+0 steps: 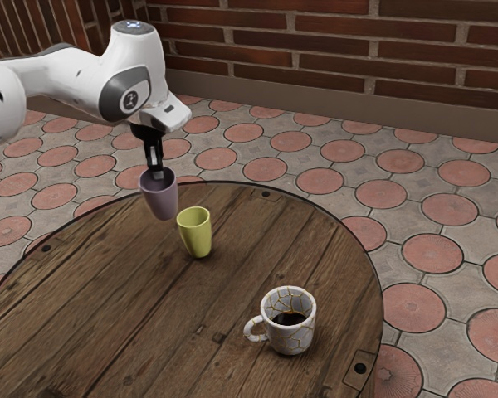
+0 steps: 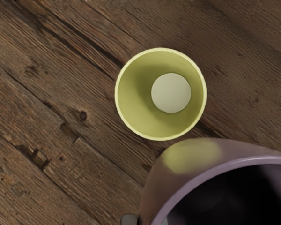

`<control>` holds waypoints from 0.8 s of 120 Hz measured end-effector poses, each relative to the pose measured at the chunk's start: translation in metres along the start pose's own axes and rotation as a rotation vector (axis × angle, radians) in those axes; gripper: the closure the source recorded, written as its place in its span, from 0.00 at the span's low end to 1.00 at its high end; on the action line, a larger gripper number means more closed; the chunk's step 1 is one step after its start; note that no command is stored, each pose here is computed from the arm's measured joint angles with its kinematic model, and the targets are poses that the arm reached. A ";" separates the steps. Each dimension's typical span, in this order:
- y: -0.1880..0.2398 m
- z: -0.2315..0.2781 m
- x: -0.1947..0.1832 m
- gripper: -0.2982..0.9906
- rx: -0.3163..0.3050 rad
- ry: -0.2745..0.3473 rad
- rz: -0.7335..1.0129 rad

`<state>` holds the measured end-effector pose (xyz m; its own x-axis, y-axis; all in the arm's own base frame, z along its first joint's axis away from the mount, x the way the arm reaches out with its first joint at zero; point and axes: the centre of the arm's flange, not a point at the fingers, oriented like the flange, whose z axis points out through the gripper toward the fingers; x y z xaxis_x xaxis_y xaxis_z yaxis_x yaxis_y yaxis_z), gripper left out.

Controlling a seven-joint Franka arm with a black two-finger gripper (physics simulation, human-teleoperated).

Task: Place the left cup onto the right cup

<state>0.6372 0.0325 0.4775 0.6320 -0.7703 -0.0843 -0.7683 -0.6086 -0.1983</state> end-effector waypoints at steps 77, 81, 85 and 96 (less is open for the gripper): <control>-0.017 0.049 0.061 0.84 -0.006 -0.029 0.095; -0.017 0.053 0.062 0.84 -0.010 -0.032 0.097; -0.016 0.057 0.063 0.84 -0.013 -0.034 0.099; -0.018 0.061 0.061 0.81 -0.017 -0.036 0.100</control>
<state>0.6960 0.0077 0.4162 0.5549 -0.8204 -0.1379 -0.8293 -0.5323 -0.1703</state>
